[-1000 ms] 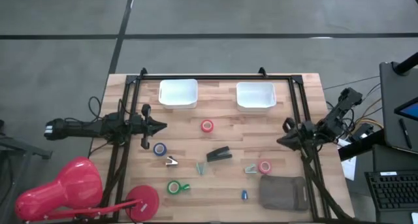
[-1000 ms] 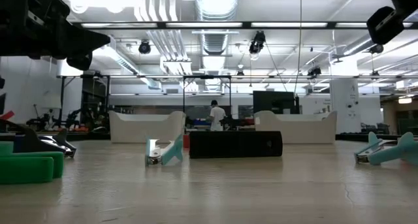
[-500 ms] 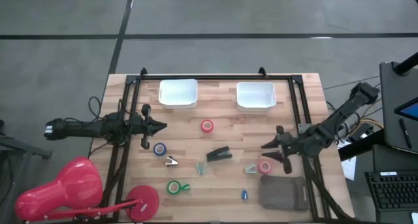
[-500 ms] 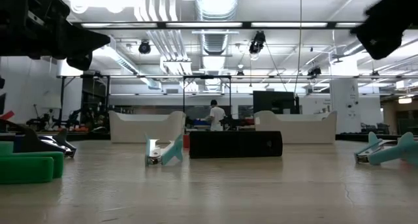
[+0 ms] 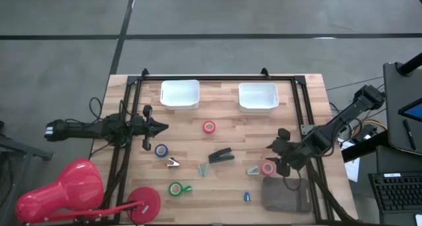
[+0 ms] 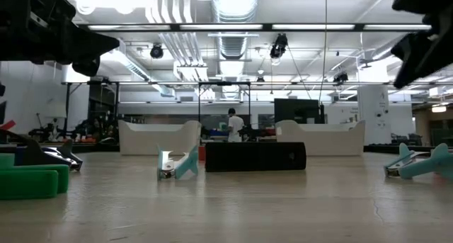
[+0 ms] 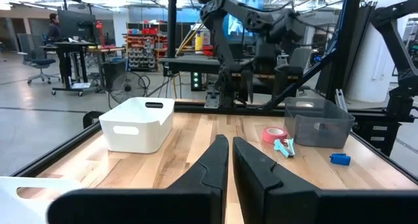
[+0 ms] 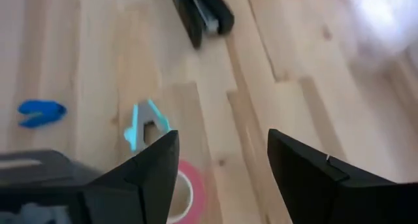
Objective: Pick and place Stapler, Stapler remover, tape
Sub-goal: Put the pink tape into the right white bin
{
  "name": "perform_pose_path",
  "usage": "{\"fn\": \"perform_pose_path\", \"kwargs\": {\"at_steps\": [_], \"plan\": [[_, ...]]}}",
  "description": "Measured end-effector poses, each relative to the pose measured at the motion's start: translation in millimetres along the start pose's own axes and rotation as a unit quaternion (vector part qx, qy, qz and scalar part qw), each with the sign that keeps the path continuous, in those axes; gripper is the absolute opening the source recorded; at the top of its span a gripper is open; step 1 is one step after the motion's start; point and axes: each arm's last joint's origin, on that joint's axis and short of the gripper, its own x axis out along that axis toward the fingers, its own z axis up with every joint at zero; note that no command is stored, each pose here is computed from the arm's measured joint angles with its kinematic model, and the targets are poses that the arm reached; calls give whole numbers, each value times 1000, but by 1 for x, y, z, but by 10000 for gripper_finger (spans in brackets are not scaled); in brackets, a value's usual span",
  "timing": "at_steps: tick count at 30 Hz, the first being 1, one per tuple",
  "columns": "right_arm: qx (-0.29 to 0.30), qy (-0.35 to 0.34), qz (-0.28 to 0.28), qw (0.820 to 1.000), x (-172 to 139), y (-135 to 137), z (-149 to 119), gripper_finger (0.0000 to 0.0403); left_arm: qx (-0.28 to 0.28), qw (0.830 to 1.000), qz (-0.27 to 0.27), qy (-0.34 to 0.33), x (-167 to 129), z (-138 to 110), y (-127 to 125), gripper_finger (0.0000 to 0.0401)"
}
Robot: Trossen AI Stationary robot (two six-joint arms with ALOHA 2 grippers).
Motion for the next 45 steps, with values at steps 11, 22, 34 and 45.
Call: {"fn": "perform_pose_path", "kwargs": {"at_steps": [11,22,34,45], "plan": [[28,114,-9,993,28,7,-20,224,0,1000,0,0,0,0,0,28],[-2,172,-41,984,52,7,-25,218,0,1000,0,0,0,0,0,28],[-11,201,-32,979,57,3,-26,189,0,1000,0,1,0,0,0,28],[-31,201,-37,978,62,0,-23,122,0,1000,0,1,0,0,0,28]]}}
